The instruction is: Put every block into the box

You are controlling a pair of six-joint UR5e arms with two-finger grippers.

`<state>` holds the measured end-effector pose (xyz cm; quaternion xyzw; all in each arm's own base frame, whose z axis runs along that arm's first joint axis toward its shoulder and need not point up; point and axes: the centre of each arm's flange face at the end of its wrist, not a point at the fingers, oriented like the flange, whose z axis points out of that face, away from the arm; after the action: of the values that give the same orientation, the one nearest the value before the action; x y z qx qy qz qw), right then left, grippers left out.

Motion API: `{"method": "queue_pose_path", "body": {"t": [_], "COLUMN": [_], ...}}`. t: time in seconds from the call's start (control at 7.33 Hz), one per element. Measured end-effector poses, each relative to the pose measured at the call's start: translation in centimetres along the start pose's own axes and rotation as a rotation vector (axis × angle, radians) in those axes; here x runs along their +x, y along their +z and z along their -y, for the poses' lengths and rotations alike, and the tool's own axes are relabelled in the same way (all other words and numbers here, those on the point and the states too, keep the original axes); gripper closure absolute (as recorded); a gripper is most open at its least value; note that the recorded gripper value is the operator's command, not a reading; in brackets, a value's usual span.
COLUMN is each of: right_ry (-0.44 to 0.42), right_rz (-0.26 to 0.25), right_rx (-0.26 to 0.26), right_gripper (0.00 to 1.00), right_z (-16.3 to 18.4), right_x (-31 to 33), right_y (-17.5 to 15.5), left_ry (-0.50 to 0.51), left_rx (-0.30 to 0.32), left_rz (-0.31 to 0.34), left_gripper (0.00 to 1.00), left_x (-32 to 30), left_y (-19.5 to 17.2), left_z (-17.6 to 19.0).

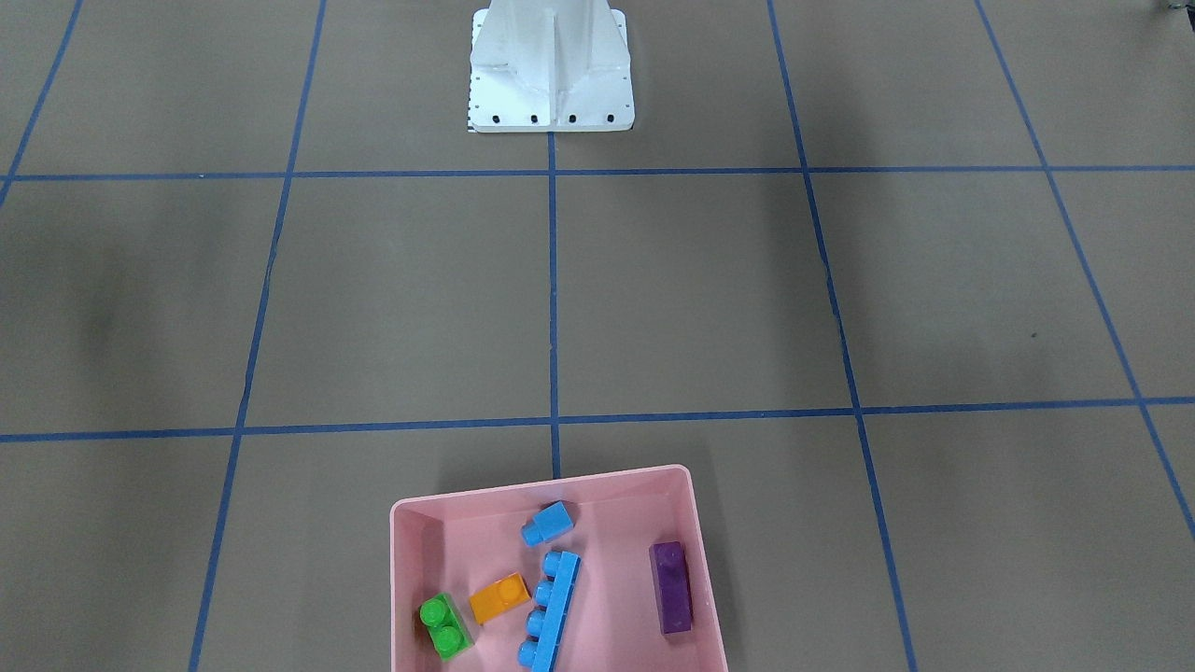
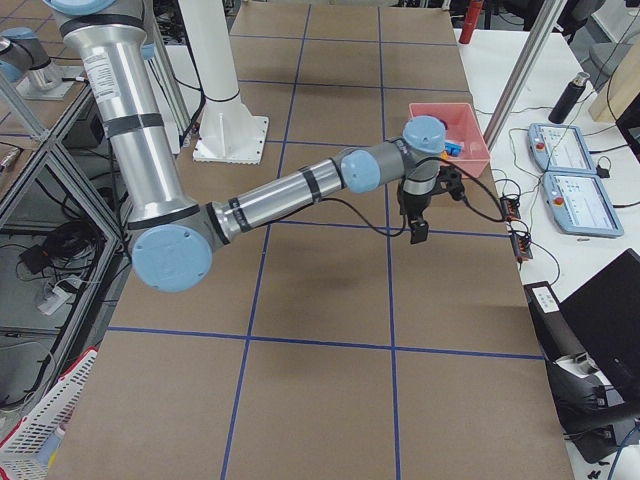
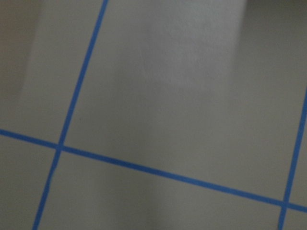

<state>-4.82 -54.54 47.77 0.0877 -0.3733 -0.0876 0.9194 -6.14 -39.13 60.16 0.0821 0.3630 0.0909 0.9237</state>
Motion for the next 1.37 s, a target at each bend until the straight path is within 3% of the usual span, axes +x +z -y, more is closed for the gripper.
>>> {"method": "queue_pose_path", "body": {"t": [0.55,0.96,1.37], "right_ry": [0.024,0.087,0.12], "right_rz": [-0.042,-0.051,-0.064], "right_rx": [-0.035,-0.02,-0.073], "right_gripper": [0.0,0.0,0.0], "right_z": [-17.1,-19.5,-18.9], "right_x": [12.3,13.5,12.1], "right_y": [-1.4,-2.4,-0.2], "left_ry": [-0.028,-0.023,-0.008], "left_rx": [-0.003,0.005,0.015], "left_rz": [-0.031,-0.033,-0.032], "left_gripper": [0.0,0.0,0.0], "left_x": [-0.4,-0.1,0.4], "left_y": [0.6,0.3,-0.2], "left_z": [-0.8,-0.4,-0.3]}}
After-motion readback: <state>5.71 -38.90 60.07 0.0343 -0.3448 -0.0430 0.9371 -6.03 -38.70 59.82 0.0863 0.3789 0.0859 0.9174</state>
